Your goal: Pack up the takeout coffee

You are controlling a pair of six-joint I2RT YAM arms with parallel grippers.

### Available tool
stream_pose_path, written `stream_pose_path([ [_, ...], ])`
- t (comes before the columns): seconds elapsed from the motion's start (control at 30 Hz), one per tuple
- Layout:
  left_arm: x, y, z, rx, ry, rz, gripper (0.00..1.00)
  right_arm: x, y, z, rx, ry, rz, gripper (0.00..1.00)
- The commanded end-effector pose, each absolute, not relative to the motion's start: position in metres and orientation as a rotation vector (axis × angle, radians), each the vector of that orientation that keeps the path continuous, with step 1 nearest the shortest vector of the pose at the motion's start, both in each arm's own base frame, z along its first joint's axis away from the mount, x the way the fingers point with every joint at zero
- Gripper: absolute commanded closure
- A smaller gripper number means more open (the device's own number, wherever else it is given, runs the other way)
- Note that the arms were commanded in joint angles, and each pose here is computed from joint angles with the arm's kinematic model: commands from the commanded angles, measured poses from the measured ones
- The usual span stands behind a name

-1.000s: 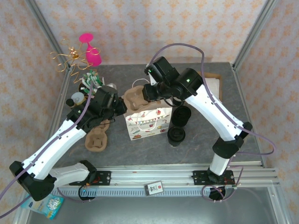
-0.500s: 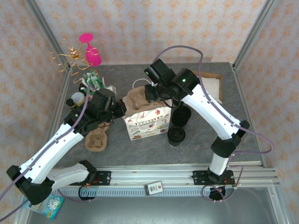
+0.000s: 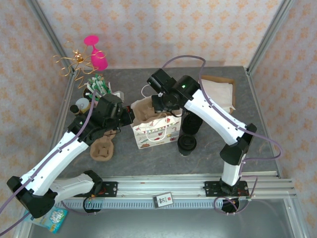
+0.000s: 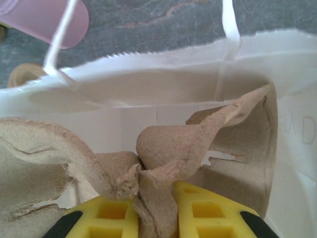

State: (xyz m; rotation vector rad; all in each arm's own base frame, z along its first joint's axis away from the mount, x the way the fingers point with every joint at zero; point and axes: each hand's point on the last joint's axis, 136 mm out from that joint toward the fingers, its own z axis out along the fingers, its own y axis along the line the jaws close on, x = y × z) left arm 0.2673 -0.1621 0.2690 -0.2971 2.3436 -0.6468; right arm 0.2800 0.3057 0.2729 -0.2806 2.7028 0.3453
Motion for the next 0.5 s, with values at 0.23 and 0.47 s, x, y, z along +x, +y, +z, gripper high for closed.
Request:
stream_pose_path([
  [0.23, 0.271, -0.171, 0.287, -0.275, 2.290, -0.724, 0.96, 0.267, 0.298, 0.273, -0.233, 2.711, 0.309, 0.84],
  [0.47, 0.264, -0.178, 0.283, -0.197, 2.321, -0.723, 0.96, 0.287, 0.312, 0.283, -0.189, 2.663, 0.326, 0.82],
])
